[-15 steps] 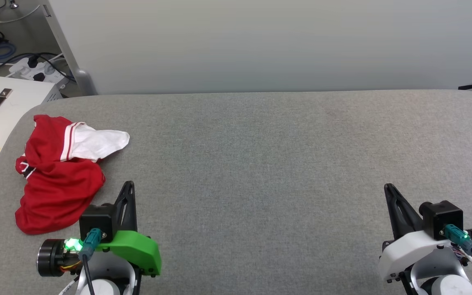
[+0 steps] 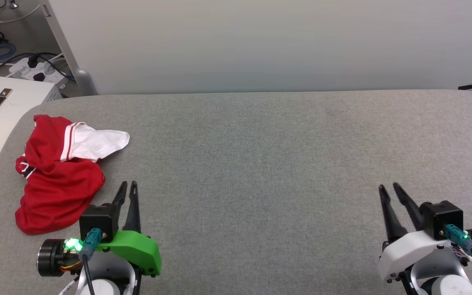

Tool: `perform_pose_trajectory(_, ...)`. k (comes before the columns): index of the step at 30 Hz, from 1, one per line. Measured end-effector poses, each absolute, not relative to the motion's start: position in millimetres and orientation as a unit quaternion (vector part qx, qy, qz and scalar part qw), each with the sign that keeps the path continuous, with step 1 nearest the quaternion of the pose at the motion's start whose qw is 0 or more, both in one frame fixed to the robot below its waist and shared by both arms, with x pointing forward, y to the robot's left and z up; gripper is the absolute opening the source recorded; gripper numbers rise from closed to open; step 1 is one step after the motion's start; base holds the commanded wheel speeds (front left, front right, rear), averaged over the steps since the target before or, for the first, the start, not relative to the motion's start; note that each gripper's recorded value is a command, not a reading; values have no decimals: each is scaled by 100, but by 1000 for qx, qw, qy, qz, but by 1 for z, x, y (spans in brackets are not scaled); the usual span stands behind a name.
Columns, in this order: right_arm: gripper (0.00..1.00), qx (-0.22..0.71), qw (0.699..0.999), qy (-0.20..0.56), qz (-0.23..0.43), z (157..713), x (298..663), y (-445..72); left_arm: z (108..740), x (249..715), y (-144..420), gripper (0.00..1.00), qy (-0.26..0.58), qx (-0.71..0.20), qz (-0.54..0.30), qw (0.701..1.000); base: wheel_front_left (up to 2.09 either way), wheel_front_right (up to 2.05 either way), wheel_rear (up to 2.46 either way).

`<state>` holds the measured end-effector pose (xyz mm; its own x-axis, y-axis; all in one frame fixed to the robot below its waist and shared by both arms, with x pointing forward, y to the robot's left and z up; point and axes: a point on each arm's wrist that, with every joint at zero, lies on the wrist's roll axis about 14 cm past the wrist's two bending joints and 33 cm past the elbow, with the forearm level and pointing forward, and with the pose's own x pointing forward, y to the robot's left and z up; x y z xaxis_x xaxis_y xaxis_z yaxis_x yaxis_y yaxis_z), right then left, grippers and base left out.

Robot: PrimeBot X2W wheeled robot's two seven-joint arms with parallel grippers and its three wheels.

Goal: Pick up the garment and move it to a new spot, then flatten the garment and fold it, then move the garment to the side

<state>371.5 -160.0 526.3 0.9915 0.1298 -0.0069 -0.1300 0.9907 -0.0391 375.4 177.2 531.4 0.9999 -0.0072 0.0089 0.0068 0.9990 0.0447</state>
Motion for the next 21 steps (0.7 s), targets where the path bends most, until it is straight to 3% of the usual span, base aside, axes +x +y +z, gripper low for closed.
perform_pose_trajectory(21,100,-5,998,-11,63,529,371,-161,530,374,175,100,-12,4,-9,1000,0,0,0)
